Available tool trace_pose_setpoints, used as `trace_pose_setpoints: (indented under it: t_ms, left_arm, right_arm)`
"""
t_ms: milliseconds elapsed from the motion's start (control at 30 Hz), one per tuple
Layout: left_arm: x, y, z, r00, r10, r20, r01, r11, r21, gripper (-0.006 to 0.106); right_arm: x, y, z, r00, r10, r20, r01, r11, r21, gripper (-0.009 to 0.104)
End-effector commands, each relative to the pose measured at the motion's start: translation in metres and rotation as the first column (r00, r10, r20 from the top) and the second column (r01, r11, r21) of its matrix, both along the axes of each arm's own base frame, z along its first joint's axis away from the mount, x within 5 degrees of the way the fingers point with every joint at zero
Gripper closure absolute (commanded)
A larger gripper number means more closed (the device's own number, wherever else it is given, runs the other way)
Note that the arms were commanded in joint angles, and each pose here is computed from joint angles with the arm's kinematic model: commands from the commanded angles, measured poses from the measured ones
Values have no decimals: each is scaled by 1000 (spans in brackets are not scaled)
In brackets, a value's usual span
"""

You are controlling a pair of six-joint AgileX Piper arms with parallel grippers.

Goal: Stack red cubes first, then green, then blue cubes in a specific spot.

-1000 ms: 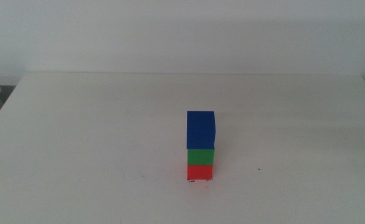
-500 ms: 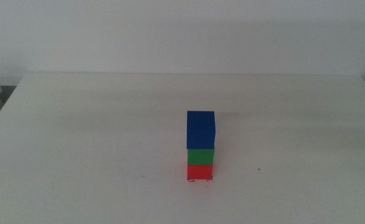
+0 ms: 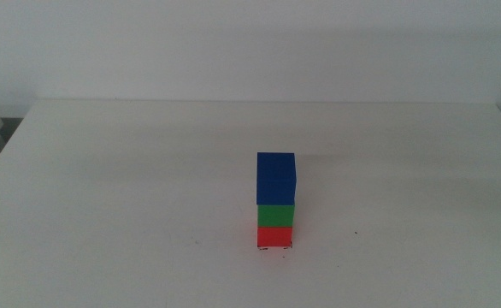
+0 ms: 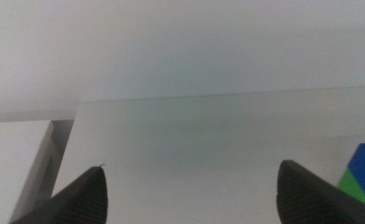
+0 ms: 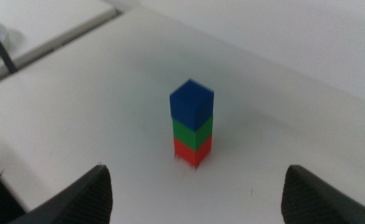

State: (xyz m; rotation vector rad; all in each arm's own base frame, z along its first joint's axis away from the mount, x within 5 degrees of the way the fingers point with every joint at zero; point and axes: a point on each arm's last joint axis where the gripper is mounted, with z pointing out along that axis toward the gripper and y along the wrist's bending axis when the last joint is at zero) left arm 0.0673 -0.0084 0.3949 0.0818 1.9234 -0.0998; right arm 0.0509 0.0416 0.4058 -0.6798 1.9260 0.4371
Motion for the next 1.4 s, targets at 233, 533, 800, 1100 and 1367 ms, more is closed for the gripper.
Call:
trace_pose_setpoints:
  t_ms: [233, 533, 800, 1100, 1367]
  left_arm:
    - [-8, 1, -76, 963, 18, 269, -1, 998, -63, 9]
    - [-21, 4, -154, 961, 20, 277, -19, 1000, -7, 9]
    - [-15, 3, -167, 915, 46, 401, -8, 995, -96, 9]
    - [-11, 3, -188, 937, 51, 347, -12, 993, -115, 9]
    - [-11, 3, -188, 936, 51, 349, -12, 993, -115, 9]
  right_arm:
    - [20, 13, -98, 966, -70, 250, 2, 964, 266, 3]
    - [8, -26, -183, 867, -442, 229, 388, 888, 246, 3]
    - [4, -40, -196, 730, -635, 254, 571, 770, 285, 3]
    - [6, -40, -200, 711, -645, 279, 557, 759, 337, 3]
    - [6, -40, -199, 707, -642, 297, 555, 764, 330, 3]
